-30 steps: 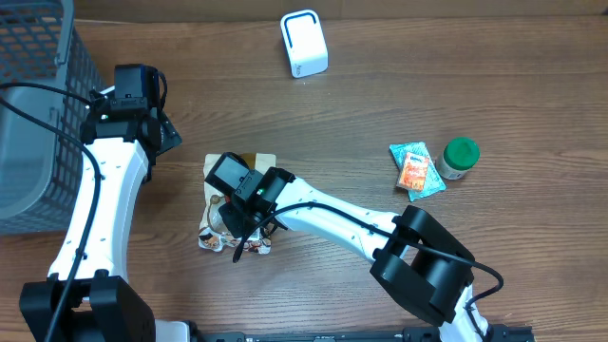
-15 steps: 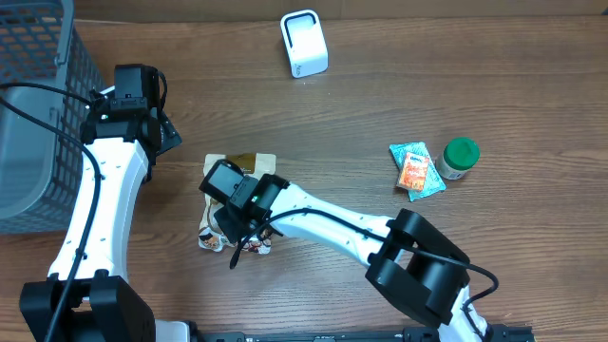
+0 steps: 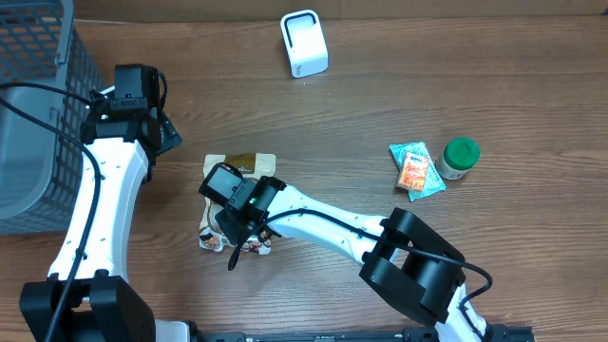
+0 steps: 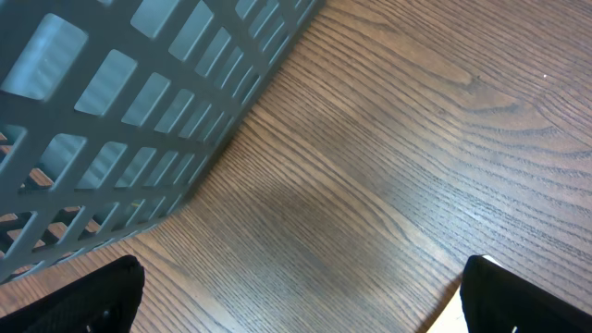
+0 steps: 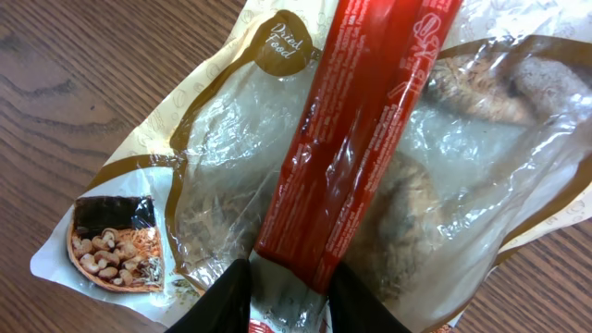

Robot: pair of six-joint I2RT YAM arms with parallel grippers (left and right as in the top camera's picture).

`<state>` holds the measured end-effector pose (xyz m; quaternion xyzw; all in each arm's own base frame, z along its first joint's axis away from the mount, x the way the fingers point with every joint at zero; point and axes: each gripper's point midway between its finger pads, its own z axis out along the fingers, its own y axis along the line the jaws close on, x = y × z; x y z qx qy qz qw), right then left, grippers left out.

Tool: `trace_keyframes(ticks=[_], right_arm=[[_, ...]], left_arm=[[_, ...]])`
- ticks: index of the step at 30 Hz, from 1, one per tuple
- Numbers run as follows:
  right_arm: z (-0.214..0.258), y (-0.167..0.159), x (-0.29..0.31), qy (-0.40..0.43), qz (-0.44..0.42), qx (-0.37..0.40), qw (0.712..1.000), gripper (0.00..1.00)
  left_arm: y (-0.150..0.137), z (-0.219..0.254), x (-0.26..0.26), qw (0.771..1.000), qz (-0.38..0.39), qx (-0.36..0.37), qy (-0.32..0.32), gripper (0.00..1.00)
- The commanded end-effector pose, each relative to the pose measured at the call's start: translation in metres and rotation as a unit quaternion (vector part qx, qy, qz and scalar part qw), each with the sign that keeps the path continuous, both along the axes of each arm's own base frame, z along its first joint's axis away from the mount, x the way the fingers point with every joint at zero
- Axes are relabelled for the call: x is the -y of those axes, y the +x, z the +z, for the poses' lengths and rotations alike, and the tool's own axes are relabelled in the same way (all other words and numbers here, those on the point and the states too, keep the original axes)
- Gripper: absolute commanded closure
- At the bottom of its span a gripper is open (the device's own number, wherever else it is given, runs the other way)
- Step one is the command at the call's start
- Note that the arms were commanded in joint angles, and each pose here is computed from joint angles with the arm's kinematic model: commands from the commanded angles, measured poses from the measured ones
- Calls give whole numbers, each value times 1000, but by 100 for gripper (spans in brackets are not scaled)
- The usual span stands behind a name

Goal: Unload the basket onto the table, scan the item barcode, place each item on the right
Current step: 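Lower the right gripper and pinch the red stick on the snack bag, then lift the red stick and hold it under the barcode scanner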

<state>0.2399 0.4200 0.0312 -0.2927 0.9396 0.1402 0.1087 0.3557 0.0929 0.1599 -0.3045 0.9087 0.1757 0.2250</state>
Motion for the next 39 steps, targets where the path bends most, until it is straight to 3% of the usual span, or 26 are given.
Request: trace_keyframes(ticks=[1, 11, 22, 30, 39], right_arm=[[-16, -1, 6, -21, -4, -4, 1000, 73], [-18, -2, 7, -26, -4, -7, 1000, 96], [-10, -3, 15, -38, -6, -14, 999, 96], [67, 13, 32, 2, -2, 22, 1000, 96], [111, 5, 80, -5, 25, 0, 1000, 96]], left_arm=[[4, 5, -1, 1000, -7, 3, 9, 0], [4, 5, -1, 1000, -7, 3, 9, 0], [4, 5, -1, 1000, -7, 3, 9, 1], [4, 5, -1, 1000, -7, 3, 9, 0], [4, 5, -1, 1000, -7, 3, 9, 0]])
